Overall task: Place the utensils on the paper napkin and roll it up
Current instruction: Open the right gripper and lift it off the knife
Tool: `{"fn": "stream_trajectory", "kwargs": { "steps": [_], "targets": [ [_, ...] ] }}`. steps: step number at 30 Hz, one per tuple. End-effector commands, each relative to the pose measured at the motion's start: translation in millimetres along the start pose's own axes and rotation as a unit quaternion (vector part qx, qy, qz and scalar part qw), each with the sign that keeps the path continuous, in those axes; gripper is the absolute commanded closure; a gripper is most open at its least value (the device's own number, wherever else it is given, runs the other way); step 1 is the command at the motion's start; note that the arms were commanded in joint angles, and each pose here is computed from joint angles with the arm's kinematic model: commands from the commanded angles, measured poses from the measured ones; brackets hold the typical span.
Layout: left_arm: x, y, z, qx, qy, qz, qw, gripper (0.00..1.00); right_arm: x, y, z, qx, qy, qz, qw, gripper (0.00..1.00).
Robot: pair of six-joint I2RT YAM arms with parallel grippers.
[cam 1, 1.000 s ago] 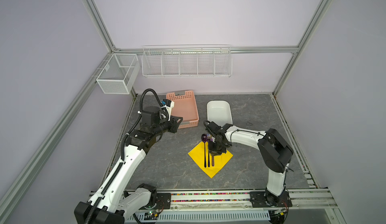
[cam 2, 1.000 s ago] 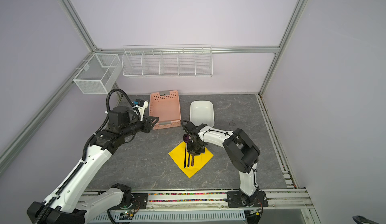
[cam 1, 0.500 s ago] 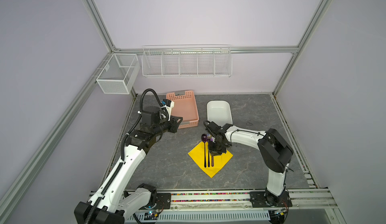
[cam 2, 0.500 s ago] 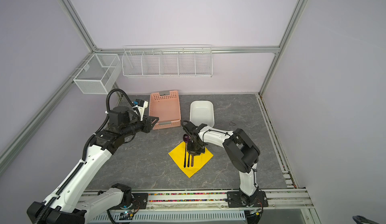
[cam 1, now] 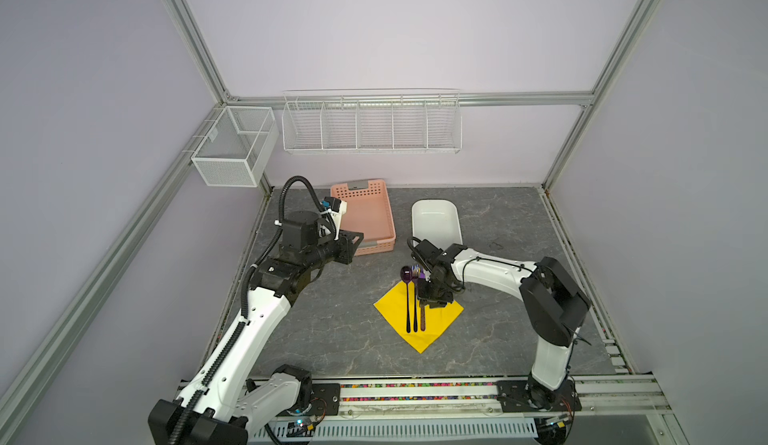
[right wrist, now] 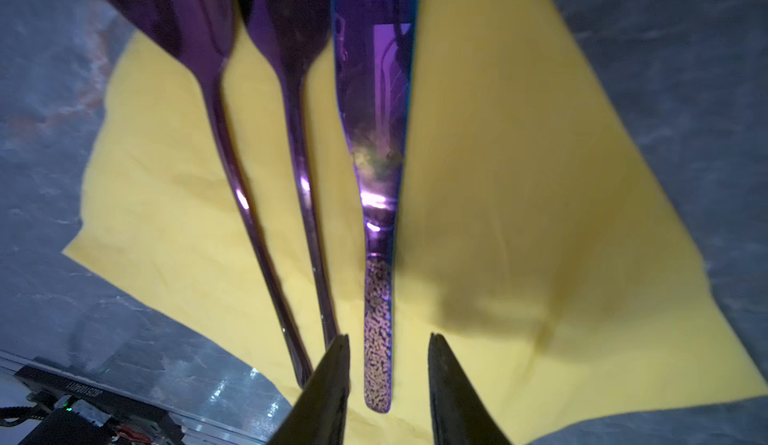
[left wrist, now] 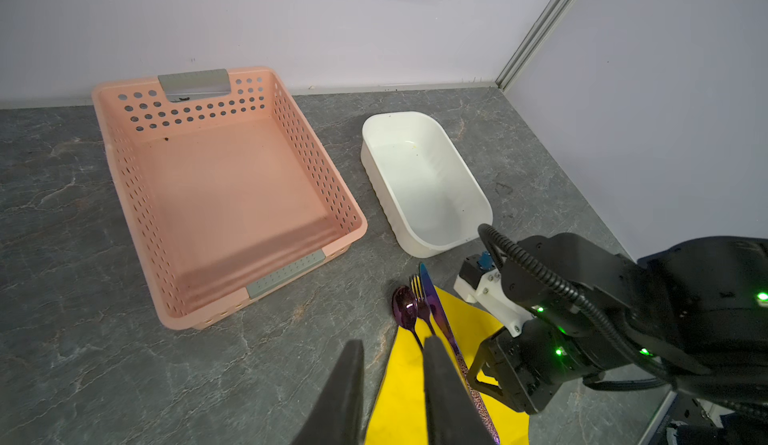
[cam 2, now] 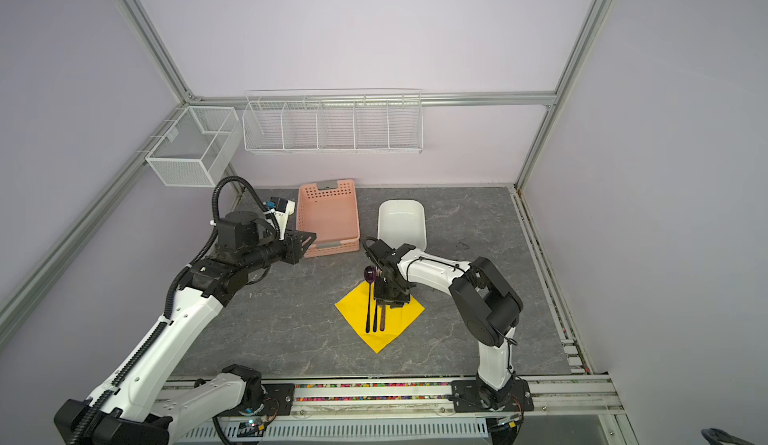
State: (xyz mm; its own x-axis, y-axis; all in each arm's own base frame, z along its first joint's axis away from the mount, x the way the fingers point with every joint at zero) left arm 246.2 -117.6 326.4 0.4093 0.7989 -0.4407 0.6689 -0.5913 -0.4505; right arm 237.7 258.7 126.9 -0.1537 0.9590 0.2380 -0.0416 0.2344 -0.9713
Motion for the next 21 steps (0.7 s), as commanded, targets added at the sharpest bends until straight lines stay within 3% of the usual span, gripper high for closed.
{"fn": "stream_trajectory", "kwargs": {
  "steps": [1,9,12,16,21],
  "targets": [
    [6.2,3.1,4.5,0.007,-0.002,-0.013,1.000,0.74,-4.2,-31.7,1.5,-0.043,-0.017,0.007,0.999,0.63],
    [5.1,18.2,7.4,0.022,-0.018,0.027,0.999,0.74,-5.4,-66.5,11.1,-0.125,-0.126,-0.032,0.984,0.63],
    [6.0,26.9,10.8,0.031,-0.036,0.044,0.998,0.74,-5.6,-74.0,18.5,-0.144,-0.174,-0.052,0.973,0.68],
    [7.3,39.9,14.8,0.039,-0.062,0.066,0.995,0.74,-0.5,-80.9,32.7,-0.164,-0.260,-0.093,0.947,0.69],
    [4.6,52.1,13.6,0.045,-0.077,0.070,0.994,0.75,8.5,-78.2,57.7,-0.164,-0.397,-0.124,0.894,0.66]
  ]
}}
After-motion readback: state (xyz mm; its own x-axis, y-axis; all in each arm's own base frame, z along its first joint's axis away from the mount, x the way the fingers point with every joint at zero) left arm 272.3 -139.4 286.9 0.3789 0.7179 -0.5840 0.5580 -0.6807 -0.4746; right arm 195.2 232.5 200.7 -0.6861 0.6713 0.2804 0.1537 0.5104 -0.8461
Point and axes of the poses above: each gripper's point midway between its finger pads, its own y axis out along the fingers, its own x axis along the line the jaws close on, z = x × y, the point moved 9 cm from there along -y, back along the fingers, and after that the axes turned 9 degrees about -y, right-handed, at the moved point
